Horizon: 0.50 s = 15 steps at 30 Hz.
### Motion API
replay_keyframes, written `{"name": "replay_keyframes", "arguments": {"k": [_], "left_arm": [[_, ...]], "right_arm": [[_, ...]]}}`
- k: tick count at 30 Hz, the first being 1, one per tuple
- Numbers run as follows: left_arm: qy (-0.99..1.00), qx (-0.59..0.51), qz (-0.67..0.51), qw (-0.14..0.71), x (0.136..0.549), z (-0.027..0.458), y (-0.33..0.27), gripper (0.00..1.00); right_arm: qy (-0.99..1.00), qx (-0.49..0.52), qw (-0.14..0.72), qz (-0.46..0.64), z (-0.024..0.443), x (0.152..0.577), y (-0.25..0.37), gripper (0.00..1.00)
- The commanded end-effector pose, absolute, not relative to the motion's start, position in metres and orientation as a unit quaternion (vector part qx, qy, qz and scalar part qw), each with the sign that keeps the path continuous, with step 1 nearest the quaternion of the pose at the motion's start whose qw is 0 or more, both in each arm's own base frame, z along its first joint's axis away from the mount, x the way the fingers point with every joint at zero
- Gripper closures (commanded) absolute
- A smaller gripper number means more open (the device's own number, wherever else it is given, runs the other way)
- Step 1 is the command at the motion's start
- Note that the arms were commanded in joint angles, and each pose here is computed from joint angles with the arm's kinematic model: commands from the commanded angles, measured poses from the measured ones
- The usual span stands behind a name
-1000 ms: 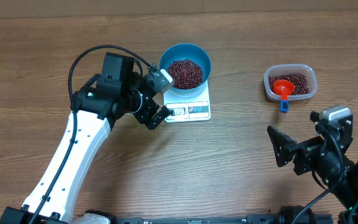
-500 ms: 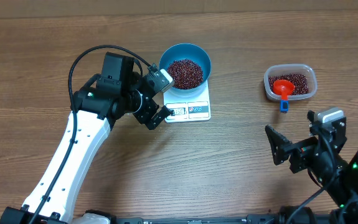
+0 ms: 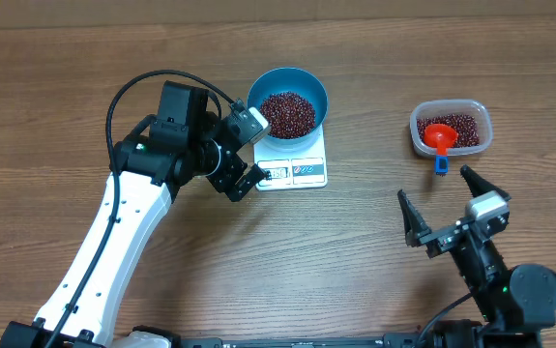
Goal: Scoop item into bowl and weigh 150g on scale
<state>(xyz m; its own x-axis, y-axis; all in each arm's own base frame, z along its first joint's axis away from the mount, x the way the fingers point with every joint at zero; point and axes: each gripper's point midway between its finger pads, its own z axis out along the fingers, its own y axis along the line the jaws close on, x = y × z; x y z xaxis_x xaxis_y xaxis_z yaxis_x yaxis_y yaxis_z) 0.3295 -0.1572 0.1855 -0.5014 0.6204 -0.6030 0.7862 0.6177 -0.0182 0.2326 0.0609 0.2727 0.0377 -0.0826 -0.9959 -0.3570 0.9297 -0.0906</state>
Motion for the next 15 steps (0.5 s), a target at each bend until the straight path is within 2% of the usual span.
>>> {"name": "replay_keyframes", "arguments": {"k": [1, 4, 15], "left_arm": [[0.858, 0.405, -0.151, 0.278, 0.329, 0.183, -0.157, 0.0], [0.858, 0.405, -0.151, 0.278, 0.329, 0.183, -0.157, 0.01], [0.858, 0.405, -0.151, 0.278, 0.329, 0.183, -0.157, 0.0]], "right_arm": [[0.673, -0.141, 0.718, 0.106, 0.263, 0.232, 0.059, 0.0], [0.66, -0.105, 0.736, 0.109, 0.255, 0.234, 0.051, 0.0], [0.657, -0.098, 0.74, 0.106, 0.219, 0.238, 0.053, 0.0]]}}
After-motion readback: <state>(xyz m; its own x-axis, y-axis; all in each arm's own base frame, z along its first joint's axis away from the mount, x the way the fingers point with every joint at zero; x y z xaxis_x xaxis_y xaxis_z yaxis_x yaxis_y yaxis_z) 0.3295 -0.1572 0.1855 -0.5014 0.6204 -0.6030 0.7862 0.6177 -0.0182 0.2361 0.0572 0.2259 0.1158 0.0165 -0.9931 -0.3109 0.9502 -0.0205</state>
